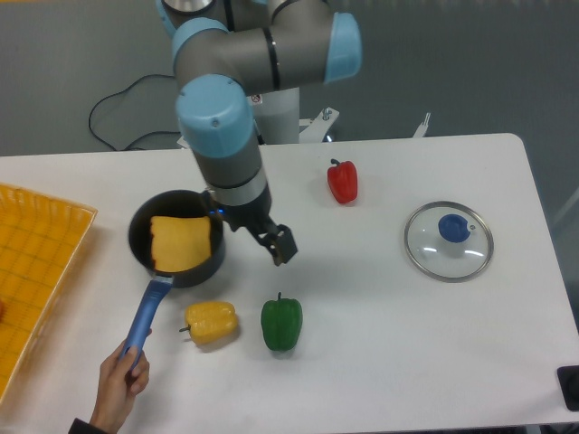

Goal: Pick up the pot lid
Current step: 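Move the gripper over the glass lid toward its blue knob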

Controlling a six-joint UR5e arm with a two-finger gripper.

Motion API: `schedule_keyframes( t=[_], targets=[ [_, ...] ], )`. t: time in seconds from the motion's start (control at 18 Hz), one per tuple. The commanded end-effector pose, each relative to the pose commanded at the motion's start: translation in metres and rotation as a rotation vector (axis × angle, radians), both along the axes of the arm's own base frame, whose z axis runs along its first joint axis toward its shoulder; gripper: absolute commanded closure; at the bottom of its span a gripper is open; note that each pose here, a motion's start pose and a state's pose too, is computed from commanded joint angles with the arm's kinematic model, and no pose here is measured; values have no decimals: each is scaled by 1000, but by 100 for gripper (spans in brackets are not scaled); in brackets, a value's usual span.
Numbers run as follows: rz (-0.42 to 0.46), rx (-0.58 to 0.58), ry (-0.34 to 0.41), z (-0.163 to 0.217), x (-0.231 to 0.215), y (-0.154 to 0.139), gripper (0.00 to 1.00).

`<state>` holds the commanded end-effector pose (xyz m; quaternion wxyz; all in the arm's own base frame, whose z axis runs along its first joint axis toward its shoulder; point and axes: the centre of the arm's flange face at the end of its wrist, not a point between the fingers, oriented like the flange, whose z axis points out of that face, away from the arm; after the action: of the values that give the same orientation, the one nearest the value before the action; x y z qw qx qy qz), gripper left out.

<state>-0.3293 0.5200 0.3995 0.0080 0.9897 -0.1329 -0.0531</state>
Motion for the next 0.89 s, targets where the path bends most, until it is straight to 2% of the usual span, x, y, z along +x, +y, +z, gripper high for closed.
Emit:
schedule_keyframes(
  t=[0.33,0.61,0.78,0.89],
  targets=[
    [5,-10,-10,-2,-37,-28,0],
    [-21,-55,-46,-28,-60,-55,0],
    [12,-92,-99,-61,-66,-81,0],
    [-38,-99,-104,-62,-82,-94,0]
  ],
)
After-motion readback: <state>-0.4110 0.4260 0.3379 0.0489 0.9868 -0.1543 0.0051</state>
